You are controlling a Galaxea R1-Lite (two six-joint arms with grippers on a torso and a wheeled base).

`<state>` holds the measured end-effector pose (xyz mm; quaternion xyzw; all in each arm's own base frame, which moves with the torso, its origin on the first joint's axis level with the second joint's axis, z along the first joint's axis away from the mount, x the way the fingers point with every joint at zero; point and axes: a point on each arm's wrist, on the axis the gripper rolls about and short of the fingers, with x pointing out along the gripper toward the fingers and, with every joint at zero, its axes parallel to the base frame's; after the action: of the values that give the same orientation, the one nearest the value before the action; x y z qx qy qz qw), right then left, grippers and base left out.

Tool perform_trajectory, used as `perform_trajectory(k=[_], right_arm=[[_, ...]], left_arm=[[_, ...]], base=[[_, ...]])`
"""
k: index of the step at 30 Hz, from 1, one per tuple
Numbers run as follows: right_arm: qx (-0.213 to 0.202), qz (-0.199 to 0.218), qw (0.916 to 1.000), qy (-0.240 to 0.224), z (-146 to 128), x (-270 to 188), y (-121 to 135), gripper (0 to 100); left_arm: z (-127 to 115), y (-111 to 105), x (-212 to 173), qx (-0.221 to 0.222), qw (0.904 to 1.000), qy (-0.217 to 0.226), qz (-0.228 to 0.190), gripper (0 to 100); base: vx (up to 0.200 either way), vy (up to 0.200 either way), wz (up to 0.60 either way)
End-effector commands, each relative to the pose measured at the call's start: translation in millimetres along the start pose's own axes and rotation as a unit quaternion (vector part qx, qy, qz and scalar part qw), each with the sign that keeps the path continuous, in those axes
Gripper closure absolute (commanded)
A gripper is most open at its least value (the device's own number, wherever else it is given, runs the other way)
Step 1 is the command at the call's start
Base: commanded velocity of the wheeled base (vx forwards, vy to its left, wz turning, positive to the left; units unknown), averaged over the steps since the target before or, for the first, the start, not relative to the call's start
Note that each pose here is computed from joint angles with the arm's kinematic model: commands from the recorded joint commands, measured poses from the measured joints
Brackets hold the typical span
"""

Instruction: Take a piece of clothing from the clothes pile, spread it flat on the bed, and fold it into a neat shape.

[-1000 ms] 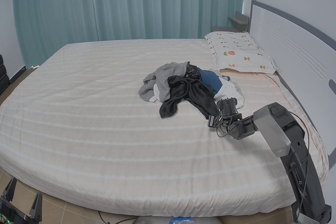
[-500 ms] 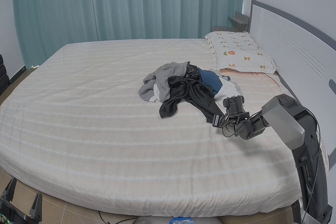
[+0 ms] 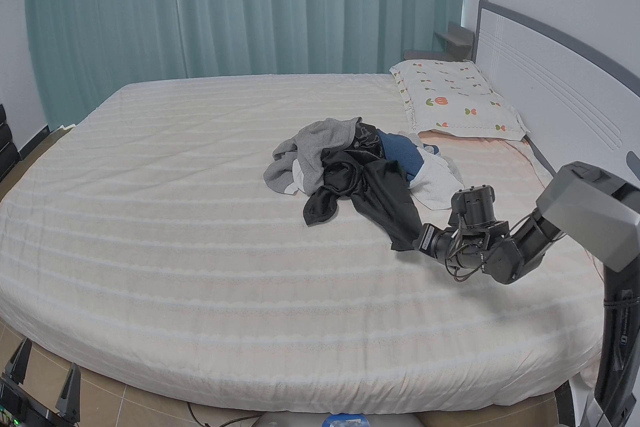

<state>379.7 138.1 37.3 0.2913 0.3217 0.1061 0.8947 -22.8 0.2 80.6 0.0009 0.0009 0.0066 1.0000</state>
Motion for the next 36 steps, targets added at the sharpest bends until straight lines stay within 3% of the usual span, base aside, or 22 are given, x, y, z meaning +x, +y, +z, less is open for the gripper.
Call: perform_trajectory(k=[1, 6, 9, 16, 22, 33, 36], right_arm=[[0.016, 0.137, 0.9896, -0.04, 2.4, -96.9, 50.5, 100], [0.0, 0.208, 0.9747, -0.083, 3.2, -140.8, 67.9, 100], [-0.006, 0.228, 0.9681, -0.104, 8.1, -156.7, 75.0, 100], [-0.016, 0.262, 0.9559, -0.132, 12.9, -190.3, 86.1, 100], [-0.022, 0.269, 0.9554, -0.12, 2.0, -203.5, 83.1, 100], [-0.064, 0.329, 0.9256, -0.176, 20.5, -224.6, 115.8, 100], [-0.067, 0.33, 0.925, -0.177, 20.5, -225.2, 116.4, 100]], left_arm=[[-4.8, 0.0, 0.2, 0.0, 1.0, 0.001, 0.0, 0], [-4.8, 0.0, 0.2, 0.0, 1.0, 0.001, 0.0, 0], [-4.8, 0.0, 0.2, 0.0, 1.0, 0.001, 0.0, 0], [-4.8, 0.0, 0.2, 0.002, 1.0, 0.001, 0.0, 0], [-4.6, -0.2, 0.2, 0.002, 1.0, 0.001, -0.004, 0], [-4.7, -0.1, 0.0, -0.002, 1.0, -0.001, -0.003, 0], [-4.5, -0.3, 0.0, 0.005, 1.0, -0.002, -0.004, 0]], base=[[0.0, 0.0, 0.0], [0.0, 0.0, 0.0], [0.0, 0.0, 0.0], [0.0, 0.0, 0.0], [0.0, 0.0, 0.0], [0.0, 0.0, 0.0], [0.0, 0.0, 0.0]])
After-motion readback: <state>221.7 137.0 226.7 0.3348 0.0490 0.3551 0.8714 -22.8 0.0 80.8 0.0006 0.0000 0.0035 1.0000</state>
